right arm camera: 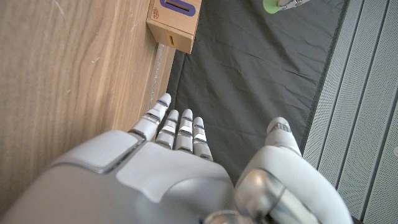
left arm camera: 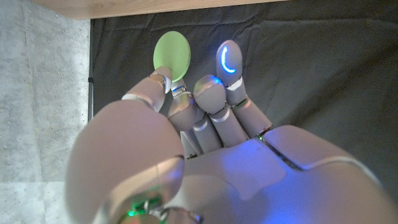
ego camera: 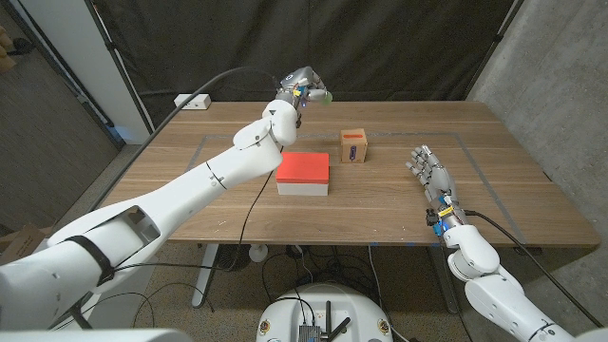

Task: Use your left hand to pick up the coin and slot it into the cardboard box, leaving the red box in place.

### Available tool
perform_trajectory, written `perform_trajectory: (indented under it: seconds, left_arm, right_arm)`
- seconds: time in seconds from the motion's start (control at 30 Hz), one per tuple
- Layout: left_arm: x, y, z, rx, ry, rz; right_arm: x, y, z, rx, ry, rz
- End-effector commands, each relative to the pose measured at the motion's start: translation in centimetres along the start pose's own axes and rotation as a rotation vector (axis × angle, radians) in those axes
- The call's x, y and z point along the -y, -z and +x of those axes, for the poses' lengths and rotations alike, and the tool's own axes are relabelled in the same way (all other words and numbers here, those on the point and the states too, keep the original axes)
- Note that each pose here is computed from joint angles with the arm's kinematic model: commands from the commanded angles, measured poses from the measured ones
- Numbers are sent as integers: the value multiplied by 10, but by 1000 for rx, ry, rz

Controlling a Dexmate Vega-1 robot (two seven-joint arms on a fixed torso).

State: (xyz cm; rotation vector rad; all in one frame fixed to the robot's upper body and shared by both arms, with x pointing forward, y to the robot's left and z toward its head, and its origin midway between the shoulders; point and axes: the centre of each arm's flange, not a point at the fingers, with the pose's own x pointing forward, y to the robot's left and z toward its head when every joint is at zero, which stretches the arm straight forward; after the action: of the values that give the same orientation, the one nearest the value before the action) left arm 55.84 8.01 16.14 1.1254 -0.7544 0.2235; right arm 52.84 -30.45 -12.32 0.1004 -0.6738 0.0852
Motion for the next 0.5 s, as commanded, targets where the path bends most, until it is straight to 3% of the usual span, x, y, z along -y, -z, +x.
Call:
perform_trajectory:
  seconds: [0.03,0.5]
  left_arm:
    - [6,-31,11,36,27,189]
    - [26,-48,24,30,104,276]
  right_arm:
    - [4,1,-4,-2,10,5]
    - [4,3,-6,-6,6,4]
